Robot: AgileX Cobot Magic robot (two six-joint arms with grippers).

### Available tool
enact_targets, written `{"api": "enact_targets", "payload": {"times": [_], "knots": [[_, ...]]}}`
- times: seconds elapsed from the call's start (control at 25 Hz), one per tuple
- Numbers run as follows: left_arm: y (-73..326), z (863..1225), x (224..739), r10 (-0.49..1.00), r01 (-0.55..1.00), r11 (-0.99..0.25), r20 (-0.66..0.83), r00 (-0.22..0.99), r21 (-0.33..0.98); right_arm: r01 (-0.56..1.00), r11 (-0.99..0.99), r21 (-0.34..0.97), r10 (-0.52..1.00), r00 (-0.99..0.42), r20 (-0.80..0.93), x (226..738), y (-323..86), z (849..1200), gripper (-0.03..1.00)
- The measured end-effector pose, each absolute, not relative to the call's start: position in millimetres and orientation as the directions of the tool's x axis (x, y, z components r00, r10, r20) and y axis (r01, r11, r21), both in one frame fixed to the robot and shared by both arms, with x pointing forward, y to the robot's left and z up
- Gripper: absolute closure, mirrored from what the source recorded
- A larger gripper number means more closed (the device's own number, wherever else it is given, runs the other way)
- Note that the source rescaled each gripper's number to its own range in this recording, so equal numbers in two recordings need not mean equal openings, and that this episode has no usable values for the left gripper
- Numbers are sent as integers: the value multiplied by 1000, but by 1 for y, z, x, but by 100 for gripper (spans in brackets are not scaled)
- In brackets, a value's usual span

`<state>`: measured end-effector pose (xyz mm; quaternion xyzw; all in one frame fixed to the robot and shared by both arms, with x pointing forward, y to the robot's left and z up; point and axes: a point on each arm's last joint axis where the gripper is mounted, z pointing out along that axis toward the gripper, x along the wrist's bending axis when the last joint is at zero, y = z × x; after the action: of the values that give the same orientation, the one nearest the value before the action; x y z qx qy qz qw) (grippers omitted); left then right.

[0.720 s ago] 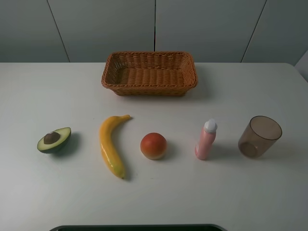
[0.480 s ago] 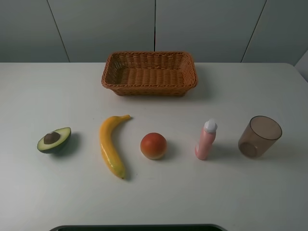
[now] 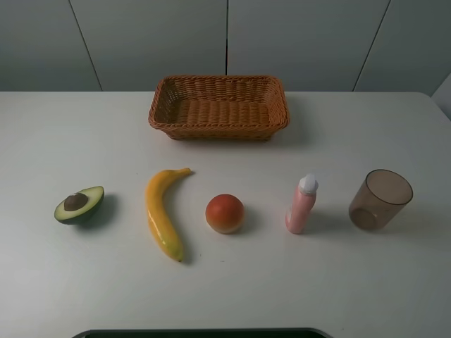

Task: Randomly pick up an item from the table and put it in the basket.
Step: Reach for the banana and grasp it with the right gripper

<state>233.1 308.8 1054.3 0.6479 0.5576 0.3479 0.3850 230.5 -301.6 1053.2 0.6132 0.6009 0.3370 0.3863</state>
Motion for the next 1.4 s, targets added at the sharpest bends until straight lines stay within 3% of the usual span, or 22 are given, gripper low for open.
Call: {"api": "enact_targets", "payload": {"times": [1.4], "knots": [[309, 1054, 233, 990, 455, -82, 22, 136, 887, 476, 19, 879, 998, 48, -48, 231, -301, 1053, 0]]}}
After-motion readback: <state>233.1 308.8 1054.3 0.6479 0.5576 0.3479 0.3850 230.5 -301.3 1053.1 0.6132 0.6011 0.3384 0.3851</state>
